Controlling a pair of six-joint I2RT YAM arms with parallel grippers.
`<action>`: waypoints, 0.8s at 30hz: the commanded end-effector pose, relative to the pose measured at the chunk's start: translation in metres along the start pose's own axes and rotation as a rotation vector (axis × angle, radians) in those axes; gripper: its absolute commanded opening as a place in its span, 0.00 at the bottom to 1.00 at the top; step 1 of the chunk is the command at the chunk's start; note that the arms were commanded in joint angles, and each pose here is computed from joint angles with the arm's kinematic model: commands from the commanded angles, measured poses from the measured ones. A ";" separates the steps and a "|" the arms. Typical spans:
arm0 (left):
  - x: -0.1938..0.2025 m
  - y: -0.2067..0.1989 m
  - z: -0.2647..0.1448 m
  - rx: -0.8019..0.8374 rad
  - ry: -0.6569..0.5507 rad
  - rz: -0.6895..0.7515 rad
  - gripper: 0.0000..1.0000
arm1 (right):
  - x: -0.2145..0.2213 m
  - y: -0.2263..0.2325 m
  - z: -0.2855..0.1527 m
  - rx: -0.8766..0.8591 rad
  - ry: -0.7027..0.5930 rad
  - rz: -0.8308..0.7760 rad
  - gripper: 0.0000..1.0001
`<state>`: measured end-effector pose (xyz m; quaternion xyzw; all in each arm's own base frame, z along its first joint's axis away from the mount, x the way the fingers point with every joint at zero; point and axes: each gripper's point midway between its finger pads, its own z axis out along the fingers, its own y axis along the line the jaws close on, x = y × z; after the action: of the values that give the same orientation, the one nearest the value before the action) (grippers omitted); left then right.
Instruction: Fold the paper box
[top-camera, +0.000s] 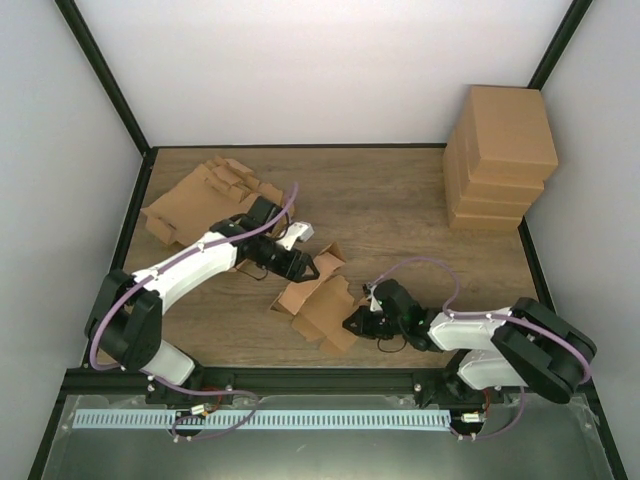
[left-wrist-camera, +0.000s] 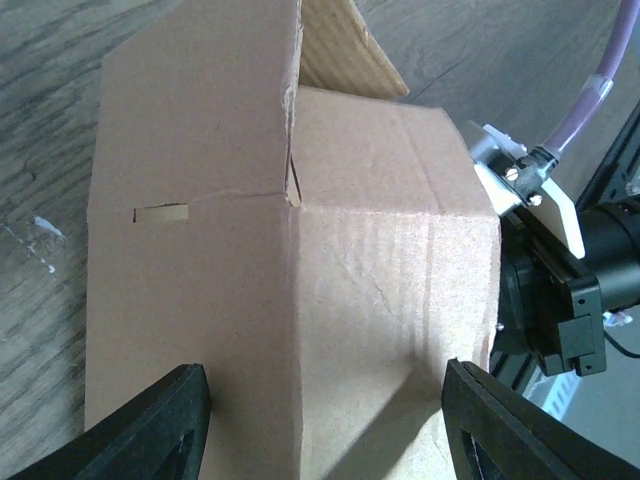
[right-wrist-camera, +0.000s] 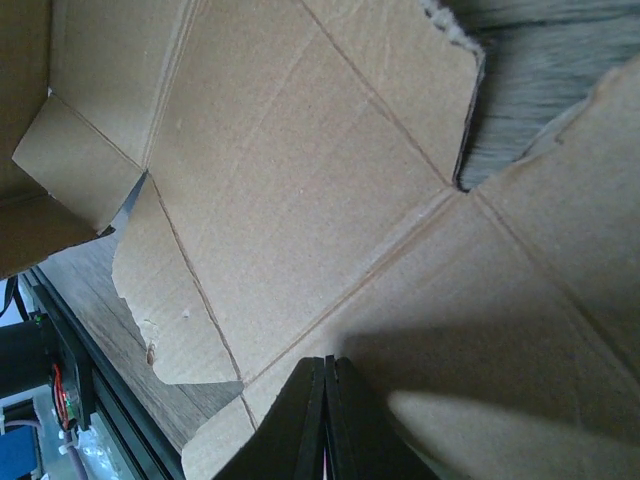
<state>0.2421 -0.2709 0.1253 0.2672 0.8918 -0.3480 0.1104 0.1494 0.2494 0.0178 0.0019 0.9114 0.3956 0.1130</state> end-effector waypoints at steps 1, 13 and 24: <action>-0.012 -0.002 -0.010 -0.099 -0.028 0.052 0.68 | 0.000 -0.001 0.006 0.018 0.012 -0.006 0.01; -0.034 -0.004 -0.047 -0.285 -0.149 0.105 0.79 | -0.003 -0.002 0.007 0.033 0.006 -0.014 0.01; -0.032 0.026 -0.069 -0.730 -0.152 0.098 0.79 | -0.004 0.000 0.009 0.033 0.009 -0.014 0.01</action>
<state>0.2599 -0.2626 0.1769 0.2880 0.9120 -0.1413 0.2556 0.1535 0.2568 0.0184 -0.0012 0.9099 0.4000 0.1103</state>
